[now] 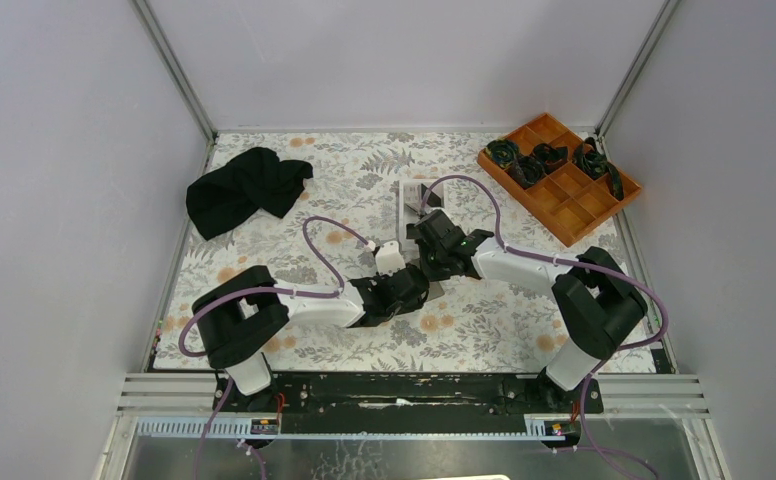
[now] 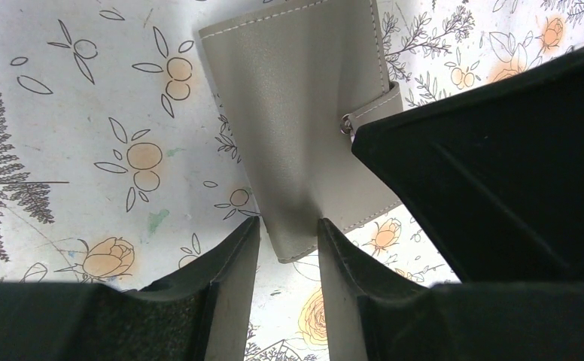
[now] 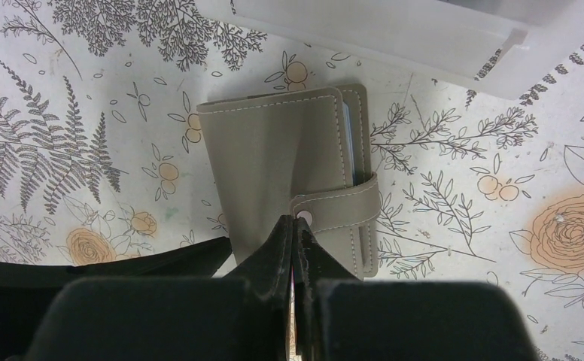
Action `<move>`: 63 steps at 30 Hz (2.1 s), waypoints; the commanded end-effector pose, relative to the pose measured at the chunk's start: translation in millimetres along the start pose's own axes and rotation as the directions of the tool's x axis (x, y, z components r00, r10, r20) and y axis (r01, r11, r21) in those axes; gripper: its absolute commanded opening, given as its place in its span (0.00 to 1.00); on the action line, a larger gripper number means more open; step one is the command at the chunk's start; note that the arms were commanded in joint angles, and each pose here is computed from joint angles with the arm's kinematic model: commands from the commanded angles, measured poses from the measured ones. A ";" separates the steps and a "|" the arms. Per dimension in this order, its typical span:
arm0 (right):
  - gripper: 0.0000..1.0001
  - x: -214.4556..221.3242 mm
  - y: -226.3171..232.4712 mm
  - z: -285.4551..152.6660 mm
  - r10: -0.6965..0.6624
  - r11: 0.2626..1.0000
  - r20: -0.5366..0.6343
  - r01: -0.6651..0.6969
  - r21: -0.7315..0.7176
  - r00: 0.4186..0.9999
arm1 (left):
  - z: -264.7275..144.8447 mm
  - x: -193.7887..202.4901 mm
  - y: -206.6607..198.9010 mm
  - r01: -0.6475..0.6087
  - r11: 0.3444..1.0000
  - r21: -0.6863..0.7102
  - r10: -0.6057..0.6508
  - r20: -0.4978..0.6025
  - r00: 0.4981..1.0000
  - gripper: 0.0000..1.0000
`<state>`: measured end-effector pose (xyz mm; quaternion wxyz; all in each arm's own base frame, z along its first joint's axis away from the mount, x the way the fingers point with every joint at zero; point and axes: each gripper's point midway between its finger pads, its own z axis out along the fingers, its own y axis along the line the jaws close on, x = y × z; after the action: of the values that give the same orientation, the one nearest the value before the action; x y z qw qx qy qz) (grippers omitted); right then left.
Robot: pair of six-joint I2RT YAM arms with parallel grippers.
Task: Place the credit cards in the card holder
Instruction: Close the card holder at the center of the board.
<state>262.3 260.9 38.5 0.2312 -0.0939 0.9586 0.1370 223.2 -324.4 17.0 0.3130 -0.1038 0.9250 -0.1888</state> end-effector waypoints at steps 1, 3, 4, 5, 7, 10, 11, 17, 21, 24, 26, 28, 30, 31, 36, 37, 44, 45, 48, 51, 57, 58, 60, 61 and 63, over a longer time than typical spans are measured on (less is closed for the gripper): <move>0.00 -13.9 14.3 -3.9 -0.015 1.000 0.038 0.016 -0.024 0.999 | 4.5 8.6 10.8 -0.008 1.000 -0.021 0.008 -0.022 1.000 0.42; 0.00 -15.5 12.5 -3.7 -0.015 1.000 0.046 0.015 -0.012 0.999 | 4.6 9.1 12.0 -0.009 1.000 -0.022 0.008 -0.024 1.000 0.42; 0.00 -15.9 11.8 -3.7 -0.015 1.000 0.048 0.015 -0.008 0.999 | 4.1 8.9 11.8 -0.010 1.000 -0.021 0.009 -0.023 1.000 0.42; 0.00 -16.8 11.4 -4.2 -0.015 1.000 0.050 0.016 -0.007 0.999 | 4.1 9.1 12.4 -0.008 1.000 -0.021 0.008 -0.023 1.000 0.42; 0.00 -18.6 11.8 -4.6 -0.012 1.000 0.055 0.012 -0.004 0.998 | 3.7 9.2 13.5 -0.008 1.000 -0.022 0.008 -0.022 1.000 0.42; 0.00 -20.7 11.0 -4.5 -0.008 1.000 0.064 0.008 0.003 0.998 | 3.1 10.4 16.3 -0.011 1.000 -0.026 0.010 -0.025 1.000 0.42; 0.00 -21.8 10.9 -4.9 -0.008 1.000 0.066 0.008 0.005 0.998 | 3.1 10.3 16.7 -0.010 1.000 -0.027 0.010 -0.024 1.000 0.42; 0.00 -14.2 8.0 4.5 -0.012 1.000 0.036 0.011 0.020 0.999 | 2.3 9.9 19.2 -0.012 0.999 -0.031 0.011 -0.025 1.000 0.42; 0.00 -9.9 5.8 8.2 -0.012 1.000 0.020 0.012 0.029 1.000 | 2.0 9.2 20.6 -0.012 0.999 -0.033 0.011 -0.024 1.000 0.42; 0.00 -7.0 3.8 10.4 -0.011 0.999 0.014 0.010 0.033 1.000 | 2.0 9.3 21.7 -0.014 0.999 -0.035 0.013 -0.026 1.000 0.43; 0.00 -6.7 4.2 11.2 -0.010 0.999 0.012 0.010 0.033 1.000 | 1.7 8.8 22.4 -0.013 0.999 -0.035 0.012 -0.025 1.000 0.42; 0.00 -5.8 3.0 12.7 -0.011 0.999 0.008 0.011 0.040 1.000 | 1.7 8.9 23.4 -0.013 0.999 -0.037 0.012 -0.026 1.000 0.42; 0.00 -4.4 1.7 13.7 -0.013 0.999 0.003 0.013 0.045 1.000 | 0.9 8.2 23.5 -0.013 0.999 -0.036 0.012 -0.024 1.000 0.43; 0.00 -3.4 1.1 14.3 -0.014 0.999 0.001 0.014 0.047 1.000 | 0.9 7.3 24.1 -0.012 0.999 -0.036 0.011 -0.023 1.000 0.42; 0.00 1.6 -2.4 17.6 -0.013 0.998 -0.010 0.013 0.058 1.000 | 0.0 6.5 27.1 -0.009 0.999 -0.039 0.008 -0.023 1.000 0.43; 0.00 2.2 -3.5 17.6 -0.011 0.998 -0.010 0.012 0.060 1.000 | 0.2 7.1 28.2 -0.011 0.999 -0.041 0.010 -0.025 1.000 0.42; 0.00 9.0 -6.0 21.7 -0.007 0.998 -0.029 0.009 0.068 1.000 | 0.0 6.2 28.8 -0.014 0.999 -0.040 0.013 -0.027 1.000 0.43; 0.00 10.0 -6.6 22.1 -0.006 0.998 -0.031 0.008 0.069 1.000 | 0.2 6.3 29.4 -0.015 0.999 -0.041 0.014 -0.028 1.000 0.43; 0.00 15.5 -9.3 25.0 -0.002 0.997 -0.044 0.005 0.074 0.999 | 0.3 6.4 30.2 -0.015 0.999 -0.043 0.014 -0.028 1.000 0.43; 0.00 20.3 -10.8 28.0 0.000 0.997 -0.056 0.004 0.077 0.998 | 0.4 6.7 30.8 -0.014 0.999 -0.042 0.013 -0.029 1.000 0.43; 0.00 35.0 -17.2 36.3 0.009 0.996 -0.097 0.000 0.093 0.995 | 1.0 7.2 32.3 -0.011 0.999 -0.043 0.009 -0.030 1.000 0.42; 0.00 37.5 -18.1 37.4 0.010 0.995 -0.103 0.000 0.096 0.995 | 1.2 7.2 32.6 -0.010 0.999 -0.043 0.008 -0.030 1.000 0.43; 0.00 42.5 -20.8 39.7 0.012 0.995 -0.116 0.000 0.103 0.993 | 1.3 7.2 32.8 -0.009 0.999 -0.042 0.008 -0.030 1.000 0.43; 0.00 44.5 -22.1 40.6 0.014 0.994 -0.122 -0.001 0.107 0.992 | 1.6 7.1 33.1 -0.007 0.999 -0.042 0.006 -0.031 1.000 0.43; 0.00 48.2 -24.6 41.8 0.016 0.993 -0.130 -0.001 0.115 0.991 | 2.3 8.1 34.3 -0.008 0.999 -0.044 0.007 -0.033 0.999 0.43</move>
<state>274.1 273.9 25.9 0.2395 -0.0809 0.9577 0.1377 224.5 -319.1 17.4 0.3102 -0.1134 0.9204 -0.2094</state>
